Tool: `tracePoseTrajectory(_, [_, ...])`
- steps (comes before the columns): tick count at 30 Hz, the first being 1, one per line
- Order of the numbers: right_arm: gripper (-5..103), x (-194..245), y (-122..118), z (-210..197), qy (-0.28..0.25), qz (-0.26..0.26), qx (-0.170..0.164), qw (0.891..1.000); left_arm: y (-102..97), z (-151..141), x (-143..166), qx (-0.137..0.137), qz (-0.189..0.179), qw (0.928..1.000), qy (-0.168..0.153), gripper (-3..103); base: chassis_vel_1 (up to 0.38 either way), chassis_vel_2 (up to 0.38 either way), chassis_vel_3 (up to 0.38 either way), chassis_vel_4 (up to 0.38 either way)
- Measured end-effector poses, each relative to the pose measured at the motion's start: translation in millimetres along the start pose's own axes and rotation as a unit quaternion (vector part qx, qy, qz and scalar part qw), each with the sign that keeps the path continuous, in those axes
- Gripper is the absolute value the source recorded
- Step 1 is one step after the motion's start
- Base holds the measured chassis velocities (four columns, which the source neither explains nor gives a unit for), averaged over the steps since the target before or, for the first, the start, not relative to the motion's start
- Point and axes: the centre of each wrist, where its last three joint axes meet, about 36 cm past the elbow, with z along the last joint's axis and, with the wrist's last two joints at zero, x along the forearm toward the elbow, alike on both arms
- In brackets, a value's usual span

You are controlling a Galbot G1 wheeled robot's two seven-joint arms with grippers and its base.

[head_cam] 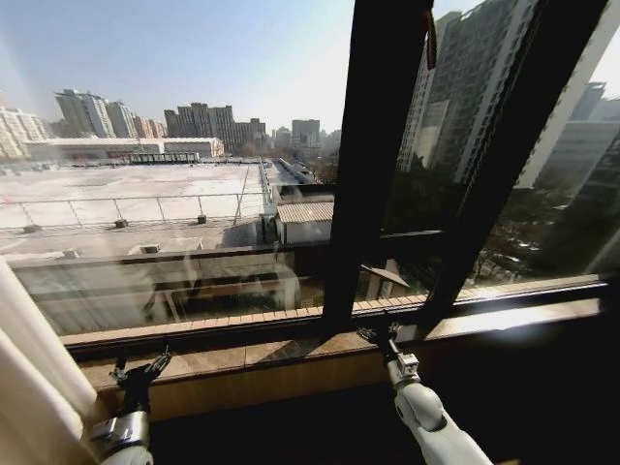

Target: Open the curtains by pulling them apart, changing their state from closed to fully open.

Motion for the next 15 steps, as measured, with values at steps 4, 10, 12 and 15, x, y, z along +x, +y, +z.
tracePoseTrajectory(4, [100, 0.0, 0.0, 0.0, 0.000, 0.000, 0.000, 1.000, 0.0, 0.0, 0.0, 0.000, 0.000, 1.0000, 0.000, 100, -0.364, -0.342, 0.359, 0.335])
tracePoseTrajectory(10, [100, 0.0, 0.0, 0.0, 0.000, 0.000, 0.000, 1.000, 0.0, 0.0, 0.0, 0.000, 0.000, 1.0000, 0.000, 100, -0.356, -0.357, 0.357, 0.360])
tracePoseTrajectory(12, [100, 0.0, 0.0, 0.0, 0.000, 0.000, 0.000, 1.000, 0.0, 0.0, 0.0, 0.000, 0.000, 1.0000, 0.000, 100, -0.345, -0.338, 0.365, 0.354])
tracePoseTrajectory(15, [100, 0.0, 0.0, 0.0, 0.000, 0.000, 0.000, 1.000, 0.1, 0.0, 0.0, 0.000, 0.000, 1.0000, 0.000, 100, -0.363, -0.355, 0.373, 0.362])
